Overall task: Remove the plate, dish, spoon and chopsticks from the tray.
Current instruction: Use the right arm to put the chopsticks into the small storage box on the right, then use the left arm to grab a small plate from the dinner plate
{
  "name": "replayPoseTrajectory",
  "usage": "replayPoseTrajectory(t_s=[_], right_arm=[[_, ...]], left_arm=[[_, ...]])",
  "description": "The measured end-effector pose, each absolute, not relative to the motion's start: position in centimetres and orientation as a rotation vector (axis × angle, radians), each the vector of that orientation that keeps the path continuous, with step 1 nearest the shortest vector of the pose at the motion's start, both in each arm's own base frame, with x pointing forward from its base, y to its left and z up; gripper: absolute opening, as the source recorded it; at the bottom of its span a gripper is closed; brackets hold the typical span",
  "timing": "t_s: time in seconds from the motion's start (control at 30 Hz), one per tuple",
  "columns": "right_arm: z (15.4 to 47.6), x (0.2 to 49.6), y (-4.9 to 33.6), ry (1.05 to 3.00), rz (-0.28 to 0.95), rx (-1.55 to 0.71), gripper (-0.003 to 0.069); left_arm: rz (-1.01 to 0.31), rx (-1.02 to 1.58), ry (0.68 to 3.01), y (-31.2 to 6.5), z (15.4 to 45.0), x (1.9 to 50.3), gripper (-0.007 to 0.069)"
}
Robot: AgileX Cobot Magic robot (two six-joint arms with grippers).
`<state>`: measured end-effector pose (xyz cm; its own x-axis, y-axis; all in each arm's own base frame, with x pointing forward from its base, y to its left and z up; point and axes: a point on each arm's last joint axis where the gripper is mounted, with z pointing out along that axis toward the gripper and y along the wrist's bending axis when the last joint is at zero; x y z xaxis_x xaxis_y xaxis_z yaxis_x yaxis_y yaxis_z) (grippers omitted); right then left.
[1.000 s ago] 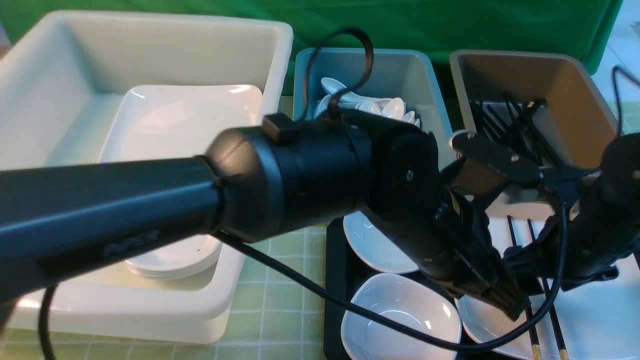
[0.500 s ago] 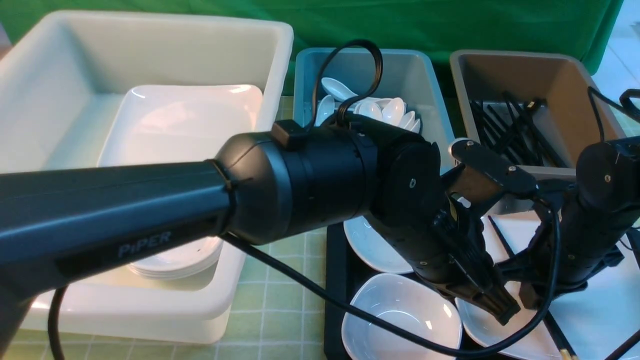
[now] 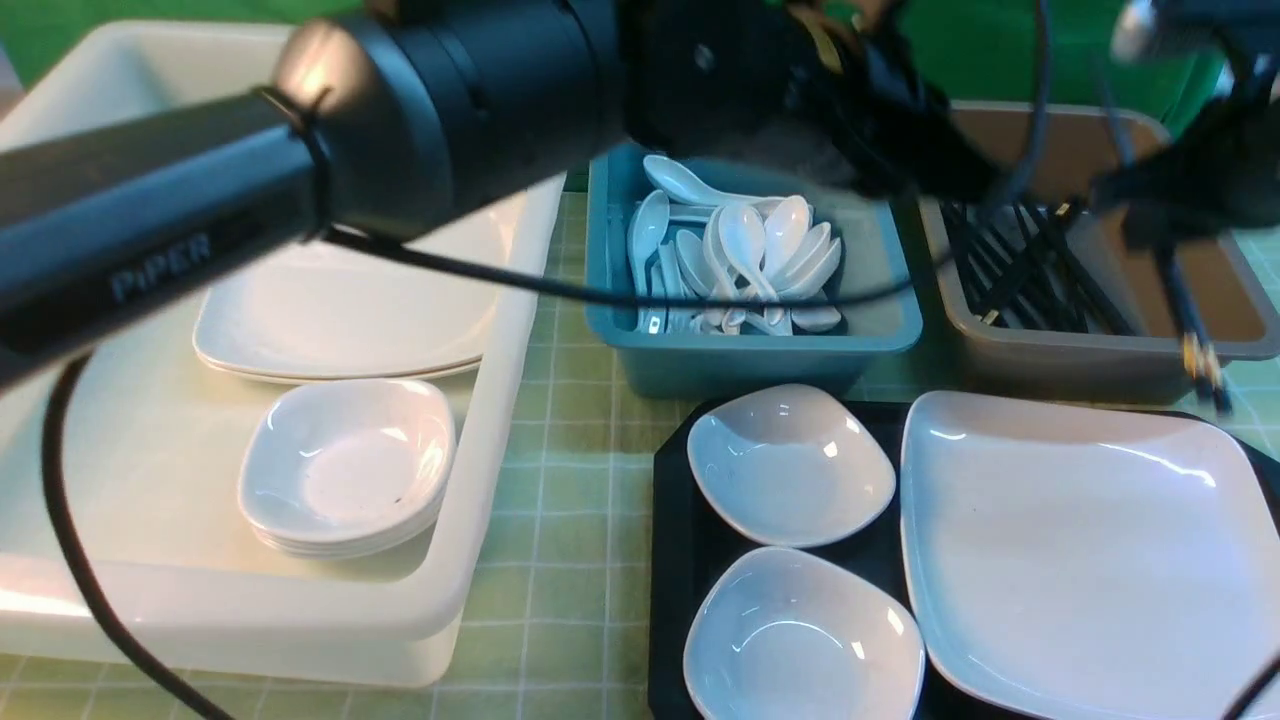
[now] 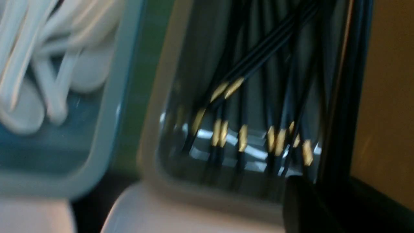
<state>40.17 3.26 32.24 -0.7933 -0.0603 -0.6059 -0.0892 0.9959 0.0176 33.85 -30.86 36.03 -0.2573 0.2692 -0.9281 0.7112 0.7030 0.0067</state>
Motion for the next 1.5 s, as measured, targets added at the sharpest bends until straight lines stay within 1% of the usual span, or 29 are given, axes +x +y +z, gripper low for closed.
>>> replayPoseTrajectory(t_s=[0.1,0.17,0.2,0.23,0.27,0.33,0.4,0.47,0.53,0.57,0.63,0.67,0.7,0.73,0.8,0.87,0.93,1.0,1.03,1.17,1.23,1.27,1.3,1.37,1.4,1.5], right_arm=[[32.6,44.4,2.6,2.411,0.051,-0.076,0.0098],[31.8,46.8,2.7,2.391,0.051,-0.073,0.0098],[31.0,47.8,2.8,2.372,0.052,-0.071,0.0098],[31.3,47.8,2.8,2.361,0.053,-0.070,0.0098],[30.0,49.4,2.9,2.341,0.061,-0.054,0.0098],[28.8,50.4,2.9,2.341,0.084,0.001,0.0109],[27.8,50.7,2.9,2.359,0.096,0.035,0.0148],[26.6,50.7,2.9,2.427,0.093,0.050,0.0320],[26.5,50.5,2.9,2.453,0.085,0.040,0.0391],[26.6,50.0,2.8,2.502,0.073,0.019,0.0463],[26.9,49.3,2.8,2.552,0.062,-0.005,0.0485],[27.6,48.0,2.7,2.645,0.044,-0.064,0.0442],[28.3,47.2,2.7,2.684,0.037,-0.093,0.0373],[29.4,46.2,2.7,2.706,0.040,-0.119,0.0259],[31.1,44.4,2.7,2.709,0.056,-0.139,0.0106],[33.5,41.6,2.9,2.688,0.093,-0.162,0.0034],[34.5,38.6,3.4,2.693,0.150,-0.212,0.0012],[36.1,34.0,4.4,2.659,0.208,-0.309,0.0002],[36.3,31.8,4.9,2.663,0.224,-0.350,0.0001],[35.8,23.8,6.5,2.571,0.272,-0.499,-0.0003],[35.1,21.0,7.0,2.538,0.290,-0.550,-0.0003],[34.9,20.5,7.1,2.533,0.294,-0.558,-0.0003],[34.2,19.1,7.1,2.530,0.300,-0.581,-0.0003],[33.9,17.4,7.0,2.512,0.305,-0.604,-0.0005],[33.6,16.8,7.0,2.506,0.308,-0.611,-0.0005],[33.6,15.9,6.8,2.498,0.311,-0.618,-0.0005]], left_arm=[[-0.515,0.749,1.804,-31.0,35.9,34.3,-0.0020],[-0.517,0.765,1.827,-31.4,35.4,34.1,-0.0020],[-0.517,0.779,1.844,-31.5,35.0,34.0,-0.0020],[-0.516,0.781,1.848,-31.5,35.0,34.0,-0.0020],[-0.513,0.802,1.883,-31.6,34.6,33.8,-0.0020],[-0.505,0.830,1.933,-31.5,34.0,33.7,-0.0018],[-0.500,0.846,1.960,-31.5,33.8,33.5,-0.0018],[-0.496,0.875,2.016,-31.4,33.3,33.3,-0.0018],[-0.493,0.886,2.036,-31.3,33.1,33.1,-0.0018],[-0.490,0.903,2.069,-31.2,32.9,33.0,-0.0018],[-0.484,0.924,2.112,-31.1,32.5,32.7,-0.0018],[-0.478,0.946,2.181,-30.8,32.1,32.4,-0.0018],[-0.471,0.966,2.229,-30.6,31.8,32.1,-0.0018],[-0.458,0.993,2.280,-30.4,31.4,31.8,-0.0018],[-0.419,1.062,2.389,-29.9,30.7,31.0,-0.0018],[-0.382,1.122,2.489,-29.3,30.2,30.3,-0.0018],[-0.351,1.168,2.569,-28.9,29.9,29.6,-0.0018],[-0.327,1.202,2.608,-28.9,29.6,29.1,-0.0018],[-0.318,1.207,2.617,-29.0,29.5,29.0,-0.0018],[-0.262,1.190,2.659,-29.7,28.2,28.8,-0.0010],[-0.225,1.184,2.682,-30.0,27.2,29.1,0.0010],[-0.220,1.187,2.685,-30.1,26.9,29.2,0.0018],[-0.198,1.185,2.700,-30.3,26.0,29.5,0.0053],[-0.177,1.191,2.717,-30.6,24.6,29.9,0.0113],[-0.159,1.194,2.731,-30.8,23.7,30.2,0.0172],[-0.108,1.178,2.761,-31.1,21.6,30.8,0.0303]])
